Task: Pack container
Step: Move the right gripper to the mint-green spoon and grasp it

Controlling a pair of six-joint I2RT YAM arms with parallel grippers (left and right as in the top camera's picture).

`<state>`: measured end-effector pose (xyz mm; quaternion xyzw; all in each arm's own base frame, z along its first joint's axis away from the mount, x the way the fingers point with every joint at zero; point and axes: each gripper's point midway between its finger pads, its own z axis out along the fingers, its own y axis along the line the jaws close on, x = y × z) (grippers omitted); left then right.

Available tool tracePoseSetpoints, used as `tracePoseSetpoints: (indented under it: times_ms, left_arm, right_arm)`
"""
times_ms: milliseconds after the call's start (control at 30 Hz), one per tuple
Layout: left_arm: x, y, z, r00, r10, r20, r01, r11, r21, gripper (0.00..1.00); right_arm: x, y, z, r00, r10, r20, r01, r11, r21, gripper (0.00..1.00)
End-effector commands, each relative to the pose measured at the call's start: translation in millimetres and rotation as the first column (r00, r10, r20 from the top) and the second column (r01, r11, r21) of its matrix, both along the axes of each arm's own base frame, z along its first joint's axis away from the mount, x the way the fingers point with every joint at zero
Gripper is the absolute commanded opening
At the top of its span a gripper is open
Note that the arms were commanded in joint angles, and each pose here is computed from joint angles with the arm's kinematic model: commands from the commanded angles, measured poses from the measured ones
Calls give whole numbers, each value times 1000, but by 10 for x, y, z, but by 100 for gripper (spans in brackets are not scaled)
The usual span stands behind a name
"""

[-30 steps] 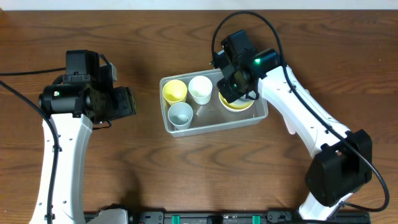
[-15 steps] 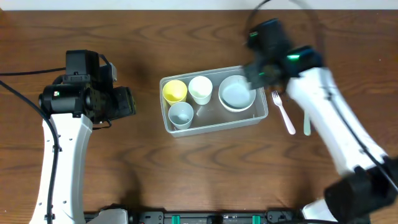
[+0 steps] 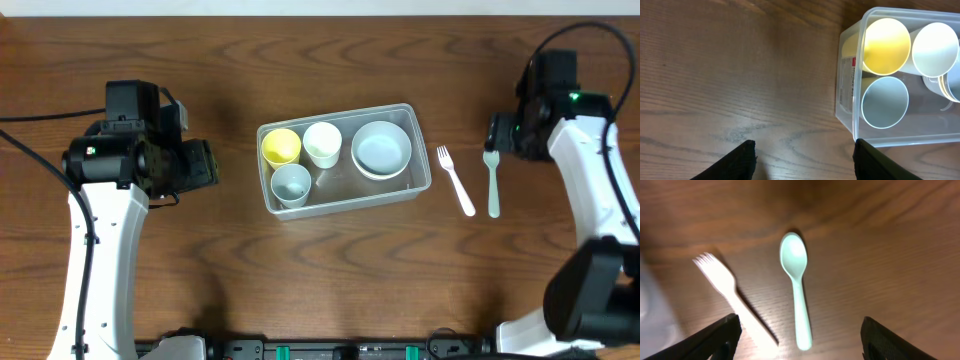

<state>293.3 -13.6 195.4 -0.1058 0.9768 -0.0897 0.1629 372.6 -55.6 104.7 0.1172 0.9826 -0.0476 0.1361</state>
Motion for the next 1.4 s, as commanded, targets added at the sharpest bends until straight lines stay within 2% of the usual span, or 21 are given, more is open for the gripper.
tracePoseSetpoints:
  times_ms: [0, 267, 633, 767, 1033, 1367]
  left_arm:
    - [-10, -7, 2, 1000, -5, 0, 5, 1000, -10, 63]
    - [-9, -7, 3, 1000, -5, 0, 5, 1000, -10, 63]
    - [-10, -7, 2, 1000, -5, 0, 5, 1000, -10, 63]
    - [-10, -7, 2, 1000, -5, 0, 5, 1000, -10, 63]
    - [-25, -8, -3, 1000, -5, -7, 4, 1000, -10, 63]
    - [-27, -8, -3, 1000, -5, -8, 4, 1000, -10, 63]
  right_arm:
    - [-124, -29, -415, 997, -10, -77, 15, 998, 68, 79]
    - [-189, -63, -983, 985, -14, -172, 31, 995, 96, 78]
    - [-229, -49, -1251, 974, -10, -228, 34, 994, 104, 75]
    - [-227, -50, -1252, 974, -10, -227, 34, 994, 104, 66]
    - [-216, -52, -1251, 975, -10, -223, 34, 994, 103, 34]
    - [-195, -54, -1249, 977, -10, -214, 33, 994, 102, 18]
